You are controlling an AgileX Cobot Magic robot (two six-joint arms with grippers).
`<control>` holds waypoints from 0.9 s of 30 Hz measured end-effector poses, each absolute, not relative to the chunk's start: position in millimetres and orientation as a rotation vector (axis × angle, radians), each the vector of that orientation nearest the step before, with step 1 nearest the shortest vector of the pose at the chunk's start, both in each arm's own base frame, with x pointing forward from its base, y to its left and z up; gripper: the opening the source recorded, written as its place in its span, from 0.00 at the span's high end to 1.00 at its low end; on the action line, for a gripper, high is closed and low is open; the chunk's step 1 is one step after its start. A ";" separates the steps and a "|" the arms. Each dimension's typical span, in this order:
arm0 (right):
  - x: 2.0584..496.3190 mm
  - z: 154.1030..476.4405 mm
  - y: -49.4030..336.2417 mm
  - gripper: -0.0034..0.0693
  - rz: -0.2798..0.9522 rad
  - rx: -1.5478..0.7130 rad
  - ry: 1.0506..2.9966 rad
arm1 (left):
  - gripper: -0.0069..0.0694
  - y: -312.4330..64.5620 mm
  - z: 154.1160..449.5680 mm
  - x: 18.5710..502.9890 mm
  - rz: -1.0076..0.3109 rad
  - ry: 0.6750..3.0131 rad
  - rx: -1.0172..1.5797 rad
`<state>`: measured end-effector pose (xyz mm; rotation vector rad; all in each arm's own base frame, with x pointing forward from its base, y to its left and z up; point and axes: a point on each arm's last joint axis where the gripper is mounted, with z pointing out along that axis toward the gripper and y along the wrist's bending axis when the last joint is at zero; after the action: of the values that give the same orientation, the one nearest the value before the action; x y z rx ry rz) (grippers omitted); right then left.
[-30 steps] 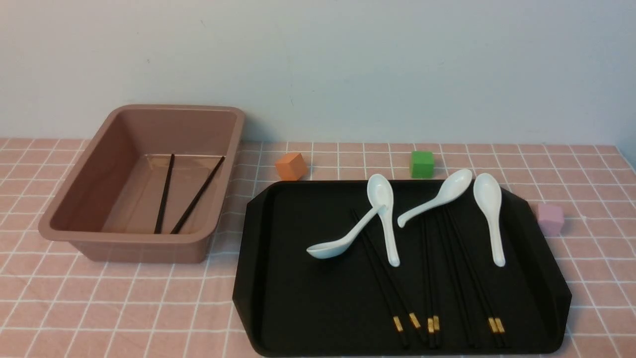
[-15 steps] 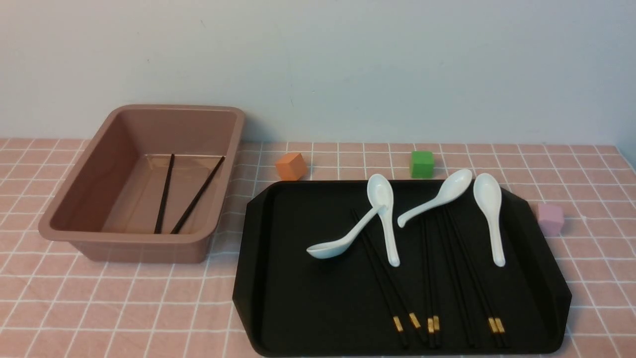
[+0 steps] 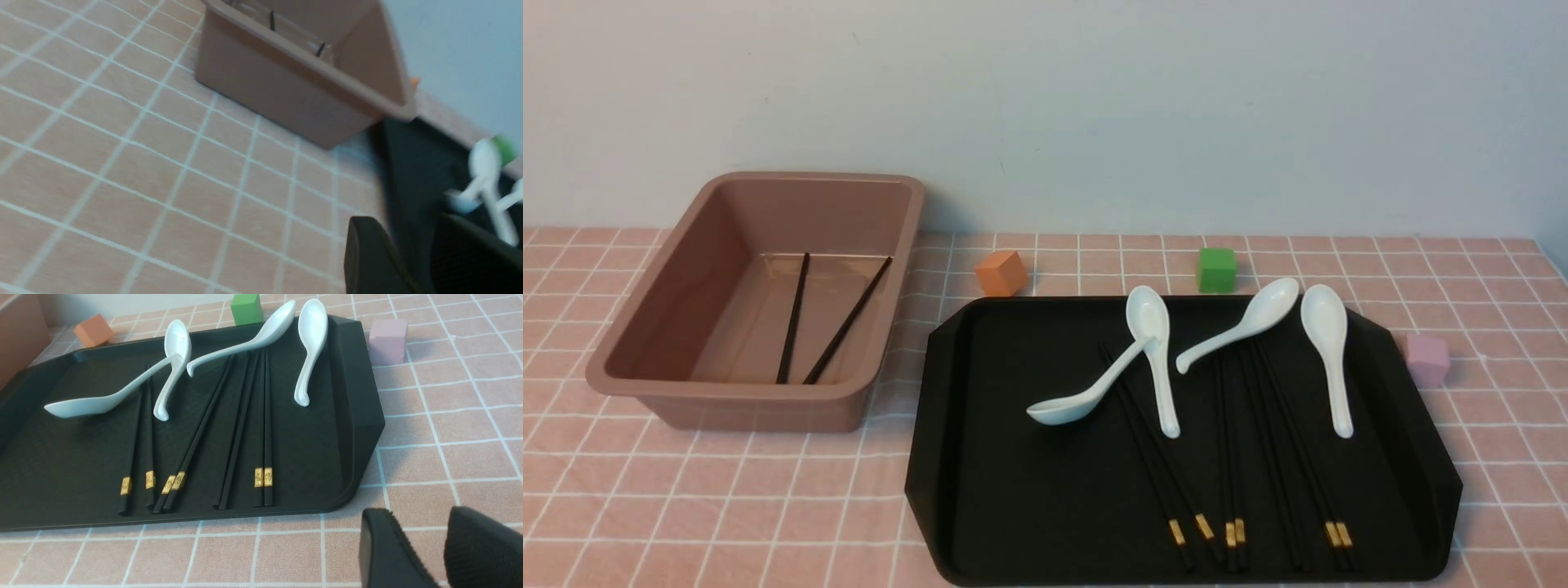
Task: On pink tablecloth take chopsticks from black tray and put them in box.
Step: 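Reach over to the black tray and grasp a pair of chopsticks with the left gripper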
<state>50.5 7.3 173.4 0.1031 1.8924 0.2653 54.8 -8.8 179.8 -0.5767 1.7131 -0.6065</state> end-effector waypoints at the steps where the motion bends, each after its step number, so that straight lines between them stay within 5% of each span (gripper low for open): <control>1: 50.5 173.4 7.3 0.62 0.265 0.103 1.892 | 0.60 -9.0 182.4 55.3 -0.674 1.670 -0.635; 7: 50.5 173.4 7.3 0.62 0.265 0.103 1.892 | 0.60 -7.9 192.8 56.5 -0.908 1.485 -0.835; 19: 50.5 173.4 7.3 0.62 0.265 0.103 1.892 | 0.61 -11.2 200.2 54.9 -0.972 1.490 -0.849; 27: 50.5 173.4 7.3 0.62 0.265 0.103 1.892 | 0.86 -26.6 257.7 58.3 -0.870 1.780 -0.572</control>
<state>50.5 7.3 173.4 0.1031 1.8924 0.2653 58.3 -26.6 257.7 -0.5720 1.7801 -0.8700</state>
